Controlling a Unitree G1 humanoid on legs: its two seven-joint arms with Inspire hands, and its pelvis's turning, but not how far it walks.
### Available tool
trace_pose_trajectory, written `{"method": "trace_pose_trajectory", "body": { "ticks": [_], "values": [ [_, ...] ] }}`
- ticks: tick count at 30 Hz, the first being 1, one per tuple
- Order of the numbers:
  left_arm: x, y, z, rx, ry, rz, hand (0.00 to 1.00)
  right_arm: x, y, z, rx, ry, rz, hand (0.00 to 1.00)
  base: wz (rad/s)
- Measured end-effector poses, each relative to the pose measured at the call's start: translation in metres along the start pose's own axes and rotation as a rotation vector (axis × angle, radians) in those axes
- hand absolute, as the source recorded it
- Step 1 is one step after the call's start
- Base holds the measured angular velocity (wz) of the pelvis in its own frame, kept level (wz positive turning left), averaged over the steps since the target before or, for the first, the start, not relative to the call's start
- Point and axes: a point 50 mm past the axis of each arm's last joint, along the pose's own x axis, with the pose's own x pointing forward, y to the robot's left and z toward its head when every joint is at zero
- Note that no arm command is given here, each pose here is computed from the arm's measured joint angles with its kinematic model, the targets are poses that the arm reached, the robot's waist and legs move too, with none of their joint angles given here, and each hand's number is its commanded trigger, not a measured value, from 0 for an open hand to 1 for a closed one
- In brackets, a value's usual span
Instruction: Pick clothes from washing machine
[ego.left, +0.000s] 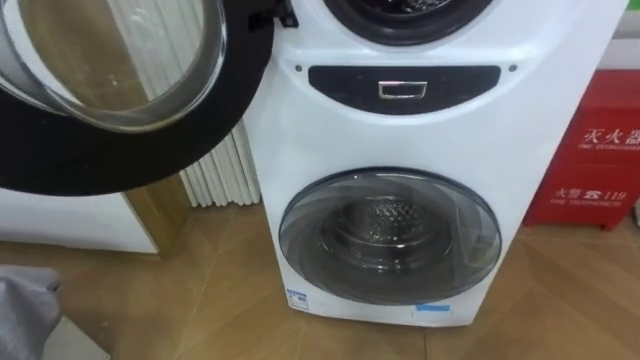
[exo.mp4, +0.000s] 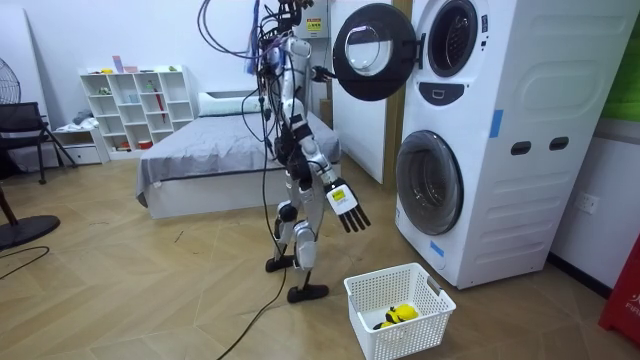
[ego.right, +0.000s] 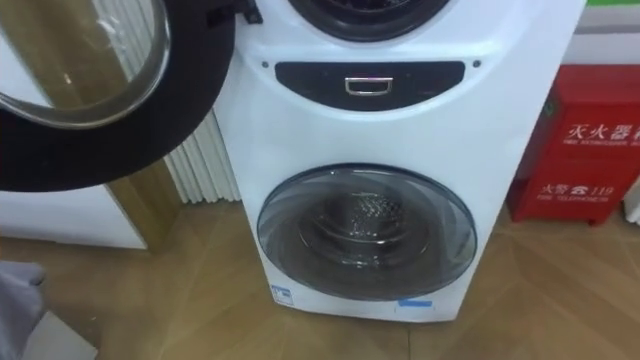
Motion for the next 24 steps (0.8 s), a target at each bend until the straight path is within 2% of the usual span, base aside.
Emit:
{"method": "trace_pose_trajectory", "body": {
  "ticks": [4, 7, 19, 20, 22, 24],
  "values": [
    [0.001, -0.024, 0.015, 0.095, -0.05, -0.043, 0.0, 0.001, 0.003, 0.001, -0.022, 0.001, 0.027, 0.0, 0.2],
    [-0.003, -0.035, 0.023, 0.181, -0.111, -0.072, 0.0, 0.003, 0.008, 0.007, -0.019, -0.012, 0.05, 0.0, 0.3],
    [-0.006, -0.041, 0.026, 0.205, -0.128, -0.091, 0.0, 0.001, 0.009, -0.001, -0.019, 0.026, 0.099, 0.0, 0.06],
    [-0.007, -0.046, 0.027, 0.231, -0.135, -0.106, 0.0, 0.001, 0.01, -0.002, -0.02, 0.031, 0.104, 0.0, 0.24],
    [-0.017, -0.069, 0.024, 0.333, -0.152, -0.173, 0.0, 0.001, 0.013, -0.01, -0.039, 0.076, 0.114, 0.0, 0.42],
    [-0.023, -0.081, 0.021, 0.362, -0.152, -0.211, 0.0, 0.003, 0.017, -0.008, -0.052, 0.083, 0.131, 0.0, 0.26]
  ]
}}
